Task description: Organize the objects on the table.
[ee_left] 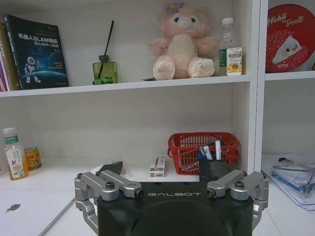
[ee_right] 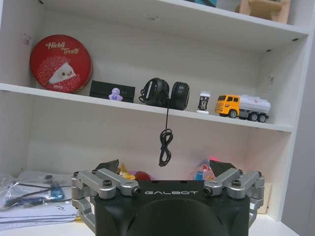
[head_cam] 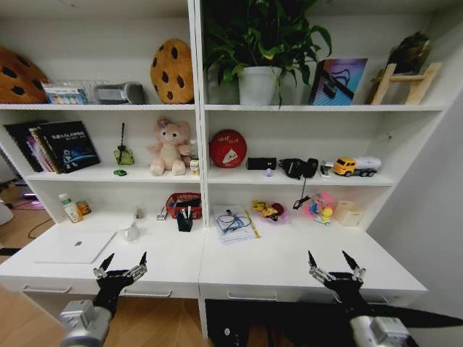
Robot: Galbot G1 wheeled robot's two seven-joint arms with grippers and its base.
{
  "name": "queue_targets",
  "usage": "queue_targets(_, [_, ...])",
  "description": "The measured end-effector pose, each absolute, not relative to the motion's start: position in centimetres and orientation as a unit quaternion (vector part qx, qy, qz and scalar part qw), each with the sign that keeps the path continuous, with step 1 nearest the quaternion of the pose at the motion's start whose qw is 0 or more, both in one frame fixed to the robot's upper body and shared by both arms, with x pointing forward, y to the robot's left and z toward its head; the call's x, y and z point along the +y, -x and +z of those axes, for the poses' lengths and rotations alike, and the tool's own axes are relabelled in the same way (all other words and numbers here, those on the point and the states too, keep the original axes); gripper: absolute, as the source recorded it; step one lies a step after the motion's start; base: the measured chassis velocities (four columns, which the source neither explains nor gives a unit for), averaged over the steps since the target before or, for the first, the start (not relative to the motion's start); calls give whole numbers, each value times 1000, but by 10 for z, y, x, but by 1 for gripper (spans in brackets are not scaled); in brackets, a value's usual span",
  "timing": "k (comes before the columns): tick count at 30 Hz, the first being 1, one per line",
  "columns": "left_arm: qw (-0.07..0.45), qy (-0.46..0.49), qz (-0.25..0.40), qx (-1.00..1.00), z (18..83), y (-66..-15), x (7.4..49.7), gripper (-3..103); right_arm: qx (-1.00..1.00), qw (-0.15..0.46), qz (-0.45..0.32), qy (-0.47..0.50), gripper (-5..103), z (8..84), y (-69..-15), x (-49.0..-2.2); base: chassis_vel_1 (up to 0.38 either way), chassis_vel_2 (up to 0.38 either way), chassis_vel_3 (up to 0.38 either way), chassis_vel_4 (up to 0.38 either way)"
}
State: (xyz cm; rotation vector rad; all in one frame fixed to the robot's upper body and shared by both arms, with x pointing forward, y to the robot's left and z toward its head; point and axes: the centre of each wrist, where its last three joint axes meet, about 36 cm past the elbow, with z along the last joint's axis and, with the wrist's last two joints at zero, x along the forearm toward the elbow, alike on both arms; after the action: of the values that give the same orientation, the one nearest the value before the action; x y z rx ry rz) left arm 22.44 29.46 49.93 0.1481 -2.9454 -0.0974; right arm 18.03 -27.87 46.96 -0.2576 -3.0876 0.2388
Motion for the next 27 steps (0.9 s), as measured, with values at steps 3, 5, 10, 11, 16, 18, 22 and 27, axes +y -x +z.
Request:
queue_targets(3, [95,-50,-33,-994,499,-224,295,100,-993,10,70,96,100,475,-174,-273,0,0,0,0])
queue_targets(5, [95,-50,-33,-994,499,-224,295,100,-993,9,69,99,100,478,-173,-272,0,0,0,0])
queue_targets(10, [95,-50,-33,-994,499,-224,295,100,-991,16,79,108,100,484,-174,-274,0,0,0,0])
queue_targets(11, [95,-50,-33,-994,499,-224,295,100,-991,16,79,108,100,484,-174,-274,0,0,0,0])
queue_targets(16, [95,-50,-33,-994,499,-224,295,100,-991,16,80,107,100,484,-175,-274,0,0,0,0])
queue_targets(18, [95,-50,-33,-994,499,-224,295,100,-991,16,80,107,100,484,-175,-274,0,0,0,0])
queue_targets(22, [95,-50,-33,-994,499,-224,295,100,-991,16,80,107,100,483,-175,-274,0,0,0,0])
queue_targets(27, [95,-50,-33,-994,499,-224,295,100,-991,16,79,107,100,483,-175,-275,0,0,0,0])
